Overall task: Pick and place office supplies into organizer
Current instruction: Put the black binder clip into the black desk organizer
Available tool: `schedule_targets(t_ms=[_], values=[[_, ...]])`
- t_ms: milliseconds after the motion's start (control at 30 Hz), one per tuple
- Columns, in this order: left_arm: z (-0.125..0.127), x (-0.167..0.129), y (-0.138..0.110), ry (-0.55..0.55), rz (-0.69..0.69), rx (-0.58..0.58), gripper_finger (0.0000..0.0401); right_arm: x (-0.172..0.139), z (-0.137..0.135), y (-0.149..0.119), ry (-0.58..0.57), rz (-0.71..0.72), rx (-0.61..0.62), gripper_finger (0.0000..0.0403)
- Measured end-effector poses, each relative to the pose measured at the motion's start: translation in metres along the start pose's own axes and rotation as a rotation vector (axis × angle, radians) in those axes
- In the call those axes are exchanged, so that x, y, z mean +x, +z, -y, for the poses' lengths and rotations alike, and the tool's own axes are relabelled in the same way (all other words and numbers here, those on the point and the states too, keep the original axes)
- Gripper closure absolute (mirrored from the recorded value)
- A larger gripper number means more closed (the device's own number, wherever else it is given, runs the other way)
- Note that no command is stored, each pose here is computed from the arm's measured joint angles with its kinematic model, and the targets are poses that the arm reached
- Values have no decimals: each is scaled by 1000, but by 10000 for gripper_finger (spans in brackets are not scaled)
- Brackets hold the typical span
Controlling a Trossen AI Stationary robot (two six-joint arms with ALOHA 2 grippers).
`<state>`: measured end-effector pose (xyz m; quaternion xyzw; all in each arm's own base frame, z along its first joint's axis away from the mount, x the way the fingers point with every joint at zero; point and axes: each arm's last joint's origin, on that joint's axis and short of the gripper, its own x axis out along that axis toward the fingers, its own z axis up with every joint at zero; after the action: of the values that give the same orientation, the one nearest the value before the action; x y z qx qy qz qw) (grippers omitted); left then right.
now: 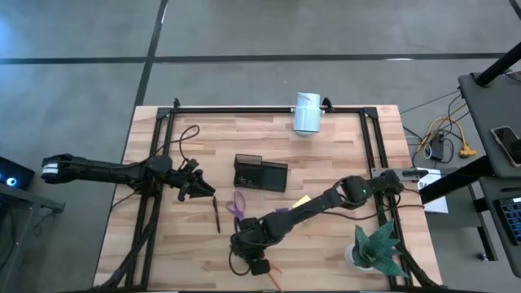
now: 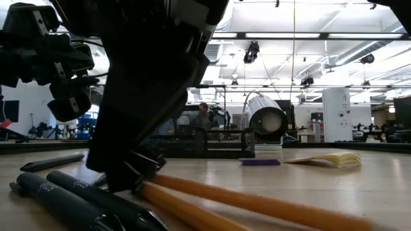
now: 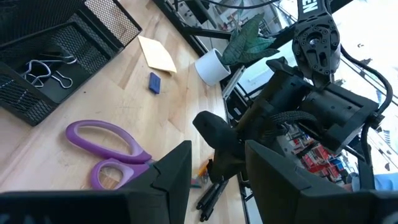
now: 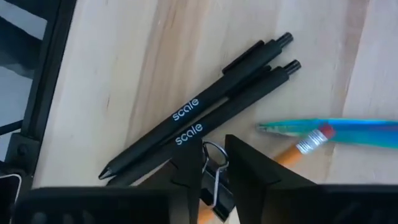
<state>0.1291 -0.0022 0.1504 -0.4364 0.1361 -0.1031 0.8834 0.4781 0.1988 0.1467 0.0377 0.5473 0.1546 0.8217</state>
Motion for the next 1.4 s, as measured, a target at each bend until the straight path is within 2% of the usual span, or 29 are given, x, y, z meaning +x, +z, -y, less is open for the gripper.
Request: schedule_targets(t_ms=[167, 267, 400, 500, 633, 700, 767, 900, 967, 1067, 1133, 1200, 1267, 1400], values=[[-1, 1, 0, 6, -6, -3, 269, -1, 4, 1, -3, 2, 199, 373], [-1, 1, -1, 10, -9, -5, 269, -6, 3, 7, -12, 32, 272, 390], [-2, 1, -1, 13, -12, -7, 269, -18, 0, 17, -99, 111, 361, 394], [-2, 1, -1, 14, -12, -7, 269, -33, 2, 24, -263, 191, 427, 394], [-2, 1, -1, 12, -10, -6, 269, -60, 8, 25, -623, 323, 586, 394], [-2, 1, -1, 11, -9, -6, 269, -72, 14, 19, -788, 384, 699, 394], [-2, 1, -1, 11, -9, -6, 269, -80, 21, 9, -905, 399, 831, 394], [-1, 1, 0, 9, -8, -5, 269, -88, 43, -11, -1062, 426, 1153, 394], [-1, 1, 0, 5, -5, -3, 269, -88, 58, -12, -1068, 466, 1301, 394], [0, 0, 0, -2, 1, -1, 269, -86, 80, -6, -1007, 475, 1407, 394], [1, 0, 1, -14, 4, -16, 269, -83, 95, 2, -934, 477, 1415, 394], [2, -1, 1, -30, -3, -80, 269, -82, 109, 9, -887, 488, 1395, 394], [3, -1, 1, -48, -18, -123, 269, -83, 123, 13, -874, 506, 1401, 394], [5, -2, 0, -77, -42, -117, 269, -87, 142, 12, -891, 499, 1428, 394]])
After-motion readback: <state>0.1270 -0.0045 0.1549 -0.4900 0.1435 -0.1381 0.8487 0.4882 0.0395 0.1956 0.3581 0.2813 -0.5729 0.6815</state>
